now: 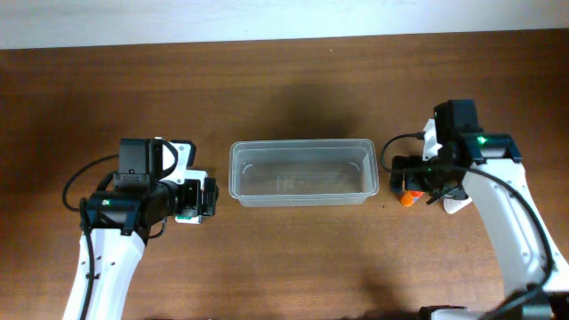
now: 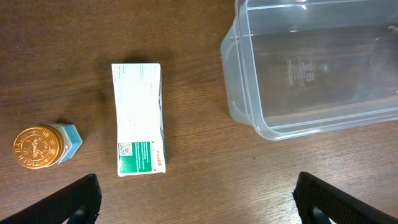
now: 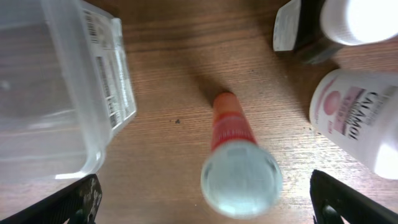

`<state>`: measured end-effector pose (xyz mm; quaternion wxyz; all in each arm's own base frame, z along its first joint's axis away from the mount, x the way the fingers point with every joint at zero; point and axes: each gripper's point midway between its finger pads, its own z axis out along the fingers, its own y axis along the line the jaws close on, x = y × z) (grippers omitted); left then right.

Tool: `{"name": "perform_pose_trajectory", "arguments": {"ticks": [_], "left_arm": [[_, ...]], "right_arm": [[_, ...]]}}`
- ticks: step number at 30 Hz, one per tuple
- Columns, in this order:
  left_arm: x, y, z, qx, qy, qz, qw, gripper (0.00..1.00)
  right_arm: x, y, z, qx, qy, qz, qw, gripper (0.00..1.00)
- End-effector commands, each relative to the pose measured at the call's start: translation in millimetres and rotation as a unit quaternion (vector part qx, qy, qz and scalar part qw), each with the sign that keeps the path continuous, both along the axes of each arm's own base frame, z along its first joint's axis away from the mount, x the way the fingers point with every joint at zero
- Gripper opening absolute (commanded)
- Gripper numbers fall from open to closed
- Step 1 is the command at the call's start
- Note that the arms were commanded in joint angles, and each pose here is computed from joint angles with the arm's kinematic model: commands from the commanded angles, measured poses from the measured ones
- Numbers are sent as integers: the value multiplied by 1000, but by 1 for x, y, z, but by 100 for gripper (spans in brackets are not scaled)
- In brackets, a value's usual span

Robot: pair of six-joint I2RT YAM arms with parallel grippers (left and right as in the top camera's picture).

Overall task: Pack container
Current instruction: 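Lower the right gripper and grasp the orange tube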

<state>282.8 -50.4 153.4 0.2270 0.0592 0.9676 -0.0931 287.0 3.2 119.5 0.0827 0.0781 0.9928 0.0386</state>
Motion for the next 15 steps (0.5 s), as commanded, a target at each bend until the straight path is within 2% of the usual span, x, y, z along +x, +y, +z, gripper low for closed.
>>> {"name": "perform_pose_trajectory", "arguments": {"ticks": [1,9,11,15], "left_arm": [[3,-3,6,-11,-5,-1,1000,99],[3,-3,6,-11,-4,-1,1000,99],[3,-3,6,-11,-5,-1,1000,99],[3,-3,6,-11,-5,-1,1000,100]], "right_arm": [[5,-4,-6,-5,11,-9,1000,100],[9,-4,-21,-3,31,-20,999,91],[9,-4,-21,-4,30,-20,999,85],[8,-9,-21,-4,33,-34,999,68]]}}
